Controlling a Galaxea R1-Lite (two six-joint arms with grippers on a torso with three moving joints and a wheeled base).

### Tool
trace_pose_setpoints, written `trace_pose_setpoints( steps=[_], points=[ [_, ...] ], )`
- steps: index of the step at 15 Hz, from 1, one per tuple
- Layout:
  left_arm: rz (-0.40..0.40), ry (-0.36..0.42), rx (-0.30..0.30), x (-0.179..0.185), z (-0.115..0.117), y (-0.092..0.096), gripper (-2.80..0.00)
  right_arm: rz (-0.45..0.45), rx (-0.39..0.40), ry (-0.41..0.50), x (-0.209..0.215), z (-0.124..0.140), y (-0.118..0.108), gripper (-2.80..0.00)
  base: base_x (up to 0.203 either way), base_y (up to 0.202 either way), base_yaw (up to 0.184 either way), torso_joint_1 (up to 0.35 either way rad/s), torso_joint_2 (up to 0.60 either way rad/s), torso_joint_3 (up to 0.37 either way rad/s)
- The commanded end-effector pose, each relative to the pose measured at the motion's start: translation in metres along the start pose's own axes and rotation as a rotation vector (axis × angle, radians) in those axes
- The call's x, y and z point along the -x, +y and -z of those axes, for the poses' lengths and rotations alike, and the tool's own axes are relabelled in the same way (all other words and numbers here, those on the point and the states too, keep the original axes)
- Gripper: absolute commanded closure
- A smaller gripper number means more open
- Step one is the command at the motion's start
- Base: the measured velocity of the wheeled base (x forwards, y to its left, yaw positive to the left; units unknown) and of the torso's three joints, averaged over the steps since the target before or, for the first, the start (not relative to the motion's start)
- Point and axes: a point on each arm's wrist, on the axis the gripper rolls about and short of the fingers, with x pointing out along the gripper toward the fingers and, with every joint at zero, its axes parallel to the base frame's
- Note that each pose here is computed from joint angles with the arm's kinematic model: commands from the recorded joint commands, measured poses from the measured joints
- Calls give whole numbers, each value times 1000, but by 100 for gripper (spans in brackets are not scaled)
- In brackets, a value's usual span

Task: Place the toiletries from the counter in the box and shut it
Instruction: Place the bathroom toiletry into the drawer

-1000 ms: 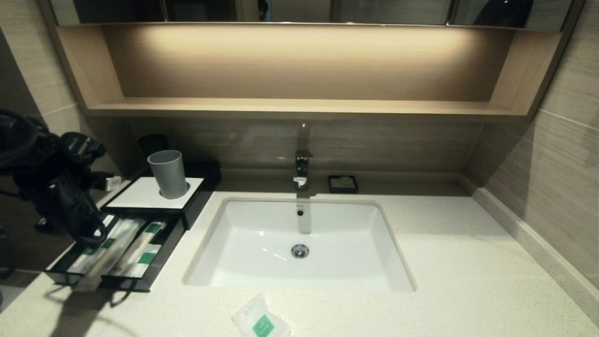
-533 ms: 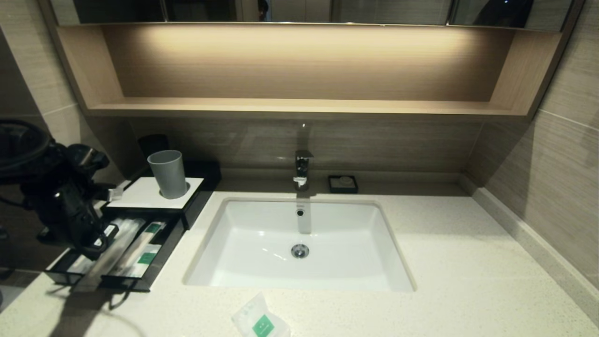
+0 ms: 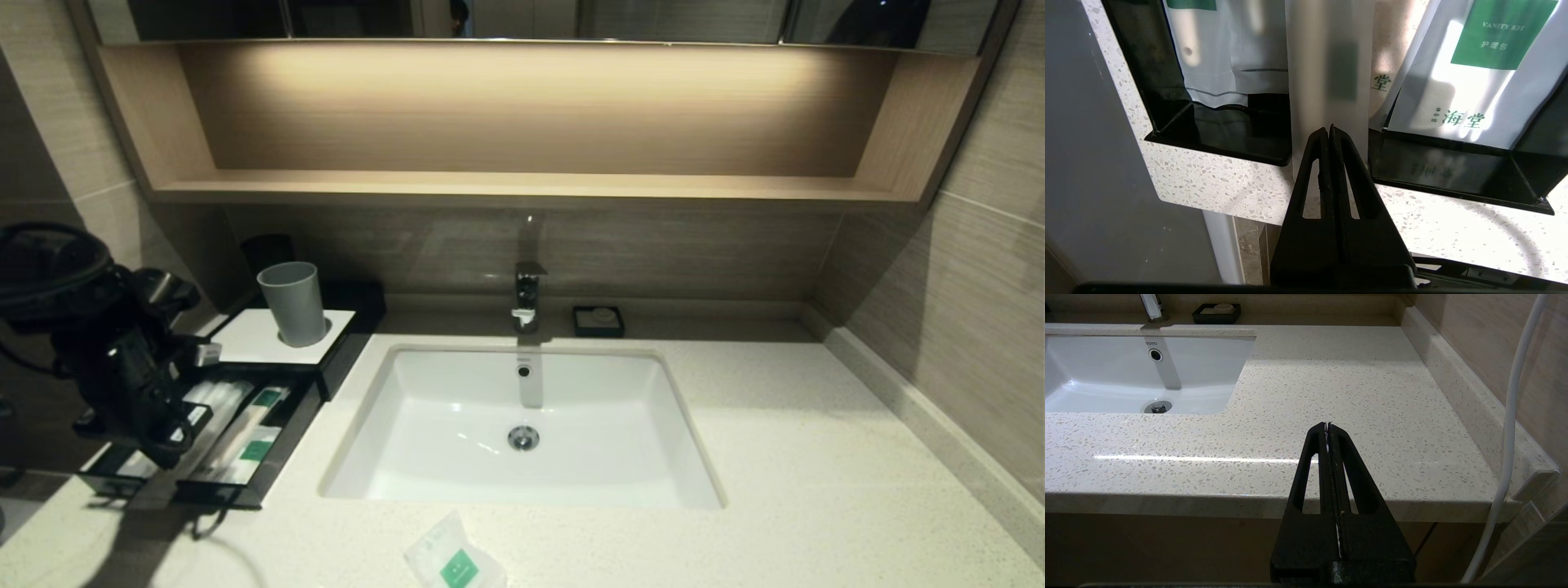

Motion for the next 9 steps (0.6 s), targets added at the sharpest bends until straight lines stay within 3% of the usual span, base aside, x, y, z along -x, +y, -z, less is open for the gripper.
trace_pose_setpoints(
  steps=[1, 6, 9],
  points=[
    [4, 20, -3, -7, -2, 0, 0, 0, 1, 0, 0, 0, 0, 0, 0, 0, 0, 0, 0, 0],
    [9, 41, -2, -23, -10, -1, 0, 0, 1, 0, 0, 0, 0, 0, 0, 0, 0, 0, 0, 0],
    [4, 16, 5, -23, -16, 1, 0, 0, 1, 0, 0, 0, 0, 0, 0, 0, 0, 0, 0, 0]
  ],
)
